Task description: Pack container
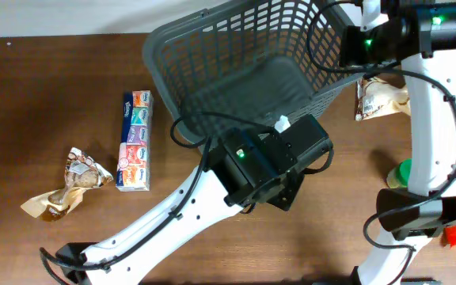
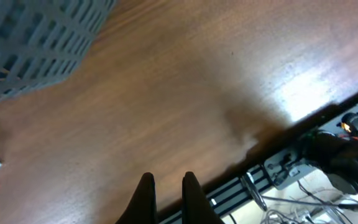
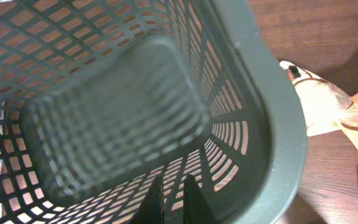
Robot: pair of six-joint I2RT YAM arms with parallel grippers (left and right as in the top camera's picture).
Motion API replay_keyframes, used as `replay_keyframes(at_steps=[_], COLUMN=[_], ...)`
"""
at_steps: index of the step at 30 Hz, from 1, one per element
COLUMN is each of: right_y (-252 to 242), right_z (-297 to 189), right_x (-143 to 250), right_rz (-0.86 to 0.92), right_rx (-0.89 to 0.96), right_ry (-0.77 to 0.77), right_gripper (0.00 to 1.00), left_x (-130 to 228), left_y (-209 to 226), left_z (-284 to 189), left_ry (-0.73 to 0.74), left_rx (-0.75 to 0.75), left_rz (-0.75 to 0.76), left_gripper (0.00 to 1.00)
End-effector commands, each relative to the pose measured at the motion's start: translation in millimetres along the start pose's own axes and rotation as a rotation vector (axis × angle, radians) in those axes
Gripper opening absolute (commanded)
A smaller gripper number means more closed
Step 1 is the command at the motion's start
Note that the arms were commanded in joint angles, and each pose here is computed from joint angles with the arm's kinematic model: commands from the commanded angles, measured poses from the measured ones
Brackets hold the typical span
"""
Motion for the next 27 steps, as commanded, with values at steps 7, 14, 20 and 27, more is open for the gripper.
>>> replay_keyframes(at_steps=[7, 14, 20, 27], right_y=[-1, -1, -3, -4], right_z=[3, 9, 23, 38], right_x=[1, 1, 3, 4], right_rz=[-0.023, -0.022, -0.019, -0.016], right_rx=[0.038, 0.039, 0.041, 0.043], right_ry=[0.012, 0.023, 0.062, 0.099], right_gripper=[0.04, 0.04, 0.04, 0.04], left_x=[-21, -24, -26, -28], left_y=[33, 38, 37, 36], left_z=[0, 1, 6, 14], left_ry=[-0.068, -0.065, -0.057, -0.04], left_rx=[-0.101, -0.09, -0.094, -0.104], left_rz=[-0.092, -0.113, -0.113, -0.11], left_gripper=[0.02, 0.02, 0.02, 0.02])
Point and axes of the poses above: each gripper's point midway between its finger pads, its own z axis out along the fingers, its own y axis along the line the jaws close on, x = y × z, the point moved 6 cm from there along -z, back along the fingers, and after that the axes turned 3 degrees about -z, right-handed, at the moved point
